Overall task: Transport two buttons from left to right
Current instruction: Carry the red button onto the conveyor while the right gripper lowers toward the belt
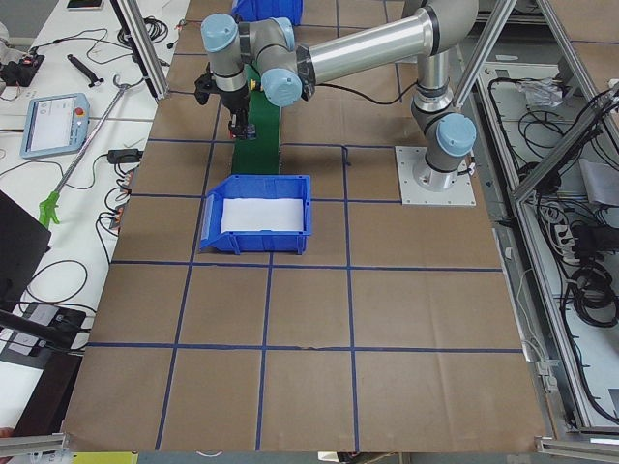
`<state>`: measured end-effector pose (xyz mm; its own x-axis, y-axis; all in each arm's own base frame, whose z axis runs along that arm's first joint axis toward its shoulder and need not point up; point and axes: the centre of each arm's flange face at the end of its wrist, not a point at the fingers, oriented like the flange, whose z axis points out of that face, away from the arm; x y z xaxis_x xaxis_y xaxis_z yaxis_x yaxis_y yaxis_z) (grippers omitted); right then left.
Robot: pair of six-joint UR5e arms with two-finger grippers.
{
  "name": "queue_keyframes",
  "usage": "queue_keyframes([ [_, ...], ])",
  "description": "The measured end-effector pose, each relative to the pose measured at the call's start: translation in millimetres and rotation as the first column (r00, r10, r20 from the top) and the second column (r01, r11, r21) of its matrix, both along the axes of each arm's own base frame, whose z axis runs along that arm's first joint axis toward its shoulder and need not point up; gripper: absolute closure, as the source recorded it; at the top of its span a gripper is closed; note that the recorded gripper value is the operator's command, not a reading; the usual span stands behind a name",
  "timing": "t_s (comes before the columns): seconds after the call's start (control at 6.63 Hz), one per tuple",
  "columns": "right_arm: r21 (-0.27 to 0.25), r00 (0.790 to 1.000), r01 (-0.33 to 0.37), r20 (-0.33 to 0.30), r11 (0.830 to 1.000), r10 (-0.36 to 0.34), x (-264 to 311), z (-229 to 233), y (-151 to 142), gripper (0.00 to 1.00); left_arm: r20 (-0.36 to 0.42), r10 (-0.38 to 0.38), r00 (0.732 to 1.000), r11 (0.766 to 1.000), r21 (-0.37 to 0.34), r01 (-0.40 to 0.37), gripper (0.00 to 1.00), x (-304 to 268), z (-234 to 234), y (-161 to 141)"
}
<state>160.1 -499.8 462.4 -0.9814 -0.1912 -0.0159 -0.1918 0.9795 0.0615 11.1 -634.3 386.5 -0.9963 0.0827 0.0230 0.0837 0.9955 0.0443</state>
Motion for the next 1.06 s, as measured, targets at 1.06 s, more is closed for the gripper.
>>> queue_keyframes([
  [1.06,-0.008,1.000,0.001,0.002,1.000,-0.001,2.3,-52.0,-46.7,0.00,0.007,-0.023,1.000,0.999,-0.035,0.023,1.00,-22.0,-112.3,18.9],
])
